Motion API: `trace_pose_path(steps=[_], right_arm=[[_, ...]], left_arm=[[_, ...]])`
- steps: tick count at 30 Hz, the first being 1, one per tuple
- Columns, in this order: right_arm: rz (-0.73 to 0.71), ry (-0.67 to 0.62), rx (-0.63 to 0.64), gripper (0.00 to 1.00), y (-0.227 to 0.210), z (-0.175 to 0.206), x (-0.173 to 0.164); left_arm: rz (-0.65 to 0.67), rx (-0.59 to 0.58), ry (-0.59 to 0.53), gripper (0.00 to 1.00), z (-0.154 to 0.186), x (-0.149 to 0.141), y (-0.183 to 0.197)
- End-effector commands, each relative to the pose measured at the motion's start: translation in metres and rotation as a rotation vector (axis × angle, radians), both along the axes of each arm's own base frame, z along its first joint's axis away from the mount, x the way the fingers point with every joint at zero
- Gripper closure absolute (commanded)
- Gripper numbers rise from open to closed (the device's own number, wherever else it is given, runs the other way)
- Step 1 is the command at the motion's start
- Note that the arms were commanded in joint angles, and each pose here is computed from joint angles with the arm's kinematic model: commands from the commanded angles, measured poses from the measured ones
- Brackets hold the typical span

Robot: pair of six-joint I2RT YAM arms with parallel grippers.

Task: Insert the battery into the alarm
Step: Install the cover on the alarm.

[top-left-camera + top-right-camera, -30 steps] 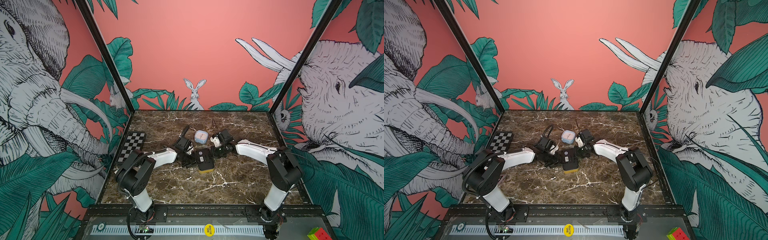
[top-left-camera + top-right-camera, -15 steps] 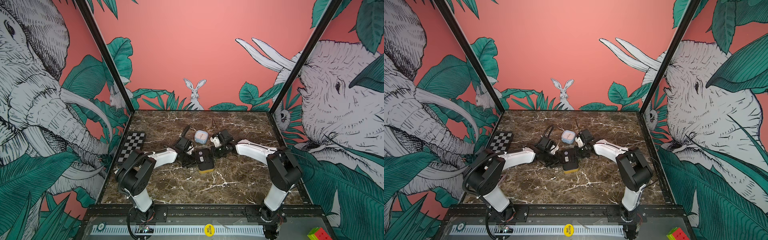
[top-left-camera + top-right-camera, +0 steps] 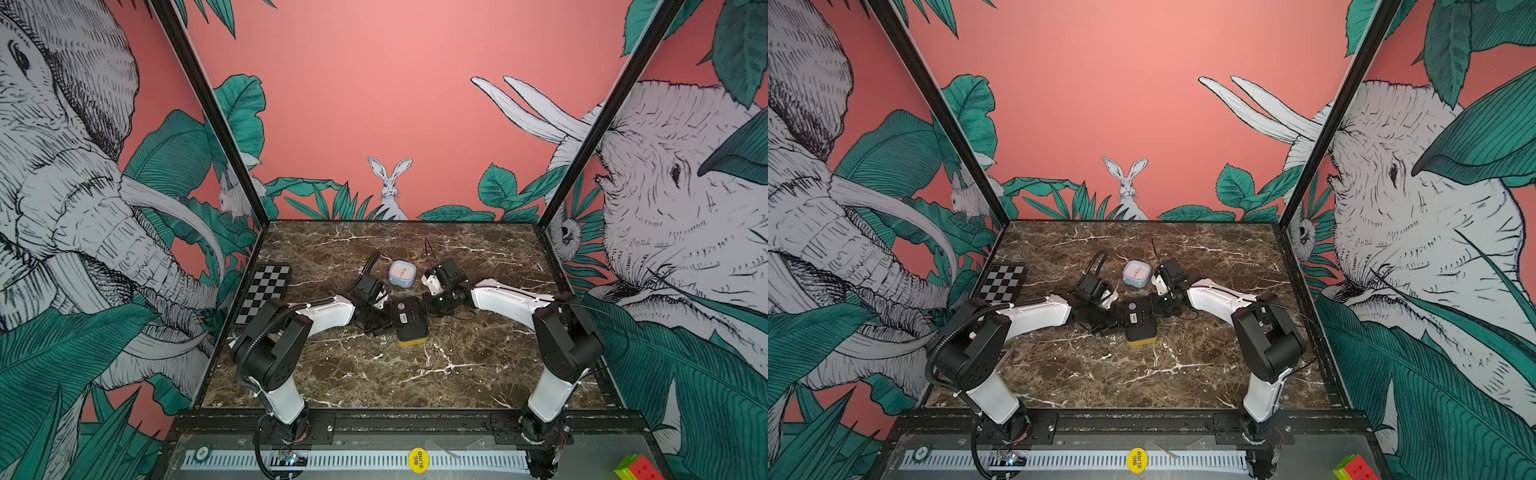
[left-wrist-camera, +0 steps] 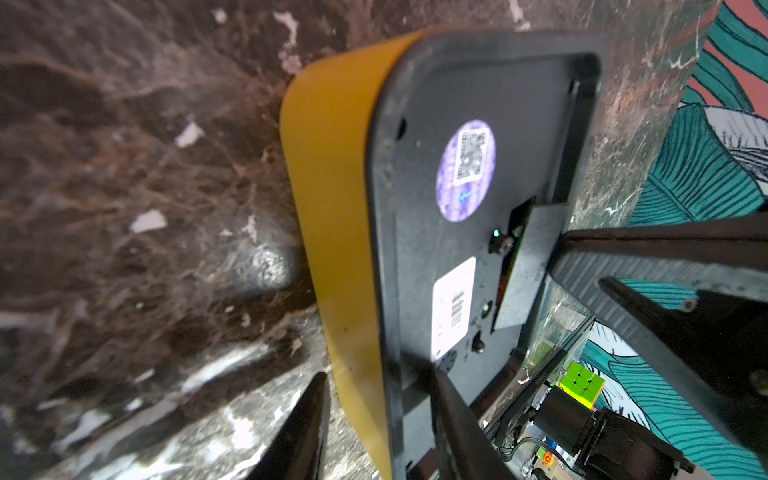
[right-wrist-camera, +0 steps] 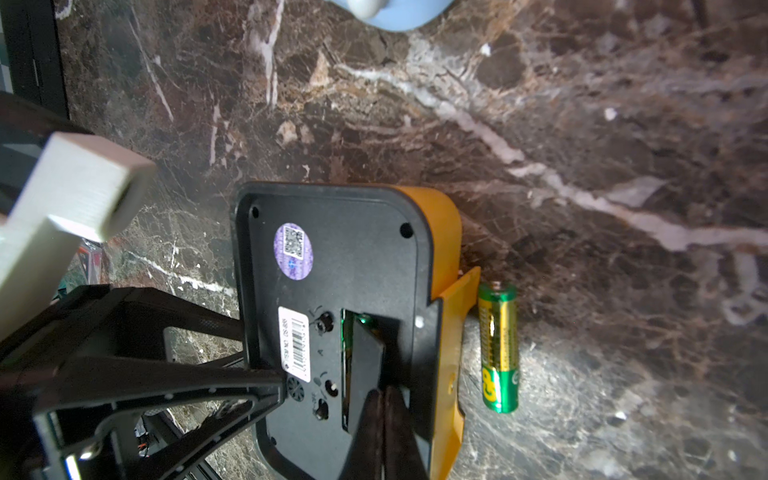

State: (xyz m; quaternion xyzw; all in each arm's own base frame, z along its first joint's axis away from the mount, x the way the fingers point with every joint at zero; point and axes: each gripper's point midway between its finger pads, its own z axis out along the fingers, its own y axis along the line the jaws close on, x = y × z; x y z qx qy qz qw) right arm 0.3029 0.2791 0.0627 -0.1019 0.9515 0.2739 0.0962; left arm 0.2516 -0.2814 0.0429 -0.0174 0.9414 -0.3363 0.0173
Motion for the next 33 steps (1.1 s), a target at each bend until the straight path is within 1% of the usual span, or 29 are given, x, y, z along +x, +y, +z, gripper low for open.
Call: trace_pose_path(steps=[1, 11, 20, 33], right_arm=[[0.007, -0.001, -0.006, 1.0, 0.002, -0.001, 0.005], [0.021, 0.004, 0.017, 1.0, 0.007, 0.0, 0.005], [-0.004, 0.011, 0.026, 1.0, 0.009, 0.0, 0.008], [-0.001, 0.032, 0.04, 1.0, 0.013, -0.001, 0.006]], left_arm=[[0.002, 0.018, 0.008, 0.58, -0.003, -0.001, 0.0], [0.002, 0.019, 0.011, 0.58, -0.005, -0.001, -0.001], [0.001, 0.021, 0.012, 0.59, -0.005, -0.001, -0.001], [0.0, 0.02, 0.016, 0.59, -0.007, -0.001, -0.001]])
